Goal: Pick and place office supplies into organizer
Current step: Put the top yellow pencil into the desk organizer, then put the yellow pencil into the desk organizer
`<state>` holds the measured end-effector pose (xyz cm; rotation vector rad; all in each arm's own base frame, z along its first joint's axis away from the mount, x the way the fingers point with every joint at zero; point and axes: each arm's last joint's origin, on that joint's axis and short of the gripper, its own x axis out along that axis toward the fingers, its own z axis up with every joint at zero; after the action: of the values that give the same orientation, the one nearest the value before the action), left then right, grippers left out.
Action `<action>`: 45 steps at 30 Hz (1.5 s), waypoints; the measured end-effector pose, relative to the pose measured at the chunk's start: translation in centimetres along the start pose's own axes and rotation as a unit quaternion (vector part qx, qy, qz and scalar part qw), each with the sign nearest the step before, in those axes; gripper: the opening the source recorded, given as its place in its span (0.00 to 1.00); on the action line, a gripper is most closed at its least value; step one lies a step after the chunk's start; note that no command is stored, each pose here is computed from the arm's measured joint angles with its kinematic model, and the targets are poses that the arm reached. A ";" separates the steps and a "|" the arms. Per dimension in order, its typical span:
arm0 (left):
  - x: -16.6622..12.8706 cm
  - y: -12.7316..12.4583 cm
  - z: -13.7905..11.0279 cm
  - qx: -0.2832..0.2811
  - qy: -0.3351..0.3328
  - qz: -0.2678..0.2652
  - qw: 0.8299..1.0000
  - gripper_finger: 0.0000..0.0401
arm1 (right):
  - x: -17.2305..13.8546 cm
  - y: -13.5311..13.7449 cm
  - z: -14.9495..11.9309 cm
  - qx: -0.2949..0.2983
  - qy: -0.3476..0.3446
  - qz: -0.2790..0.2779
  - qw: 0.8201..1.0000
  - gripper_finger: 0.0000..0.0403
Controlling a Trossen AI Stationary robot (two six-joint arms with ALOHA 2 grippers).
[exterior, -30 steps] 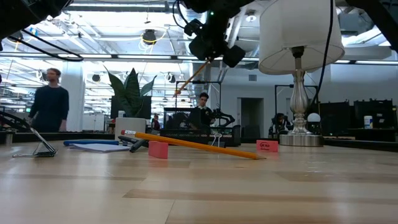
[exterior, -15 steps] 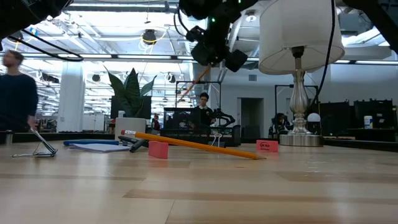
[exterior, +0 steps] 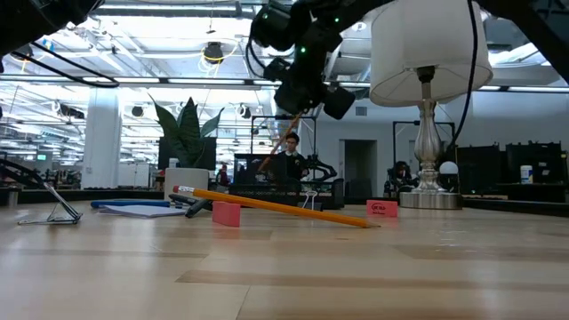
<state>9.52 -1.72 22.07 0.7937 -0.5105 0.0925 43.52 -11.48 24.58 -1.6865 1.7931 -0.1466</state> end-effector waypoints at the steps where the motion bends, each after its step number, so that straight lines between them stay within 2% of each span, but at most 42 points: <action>1: 0.0 0.0 0.0 0.000 0.000 0.000 1.000 0.18 | 0.1 0.1 0.3 -0.004 0.000 0.002 1.000 0.02; 8: 0.0 0.0 0.0 0.000 0.000 0.000 1.000 0.18 | 0.2 0.1 0.2 -0.002 0.000 0.004 1.000 0.03; 17: 0.0 0.0 0.0 0.000 0.000 0.000 1.000 0.18 | 0.2 0.1 0.3 0.008 -0.002 0.003 1.000 0.15; 30: 0.0 0.0 0.0 0.000 0.003 -0.002 1.000 0.18 | -0.7 -0.3 -0.2 0.022 -0.005 -0.010 1.000 0.16; 34: 0.0 -0.1 -0.1 0.007 0.010 -0.004 1.000 0.18 | -2.4 -1.7 -1.9 0.093 -0.011 -0.034 0.995 0.17; 38: 0.0 -0.1 -0.2 0.010 0.020 0.002 1.000 0.18 | -5.0 -2.9 -4.8 0.191 -0.022 -0.062 0.979 0.17; 42: 0.0 0.0 -0.3 0.004 0.033 0.013 0.999 0.18 | -7.8 -2.7 -7.6 0.294 -0.069 -0.071 0.951 0.17; 45: 0.0 0.0 -0.4 -0.009 0.045 0.024 0.999 0.18 | -9.8 -1.7 -10.1 0.381 -0.140 -0.048 0.913 0.17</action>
<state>9.64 -1.46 21.86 0.7557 -0.4447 0.1664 39.15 -6.25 37.03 -1.1475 1.2018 -0.5440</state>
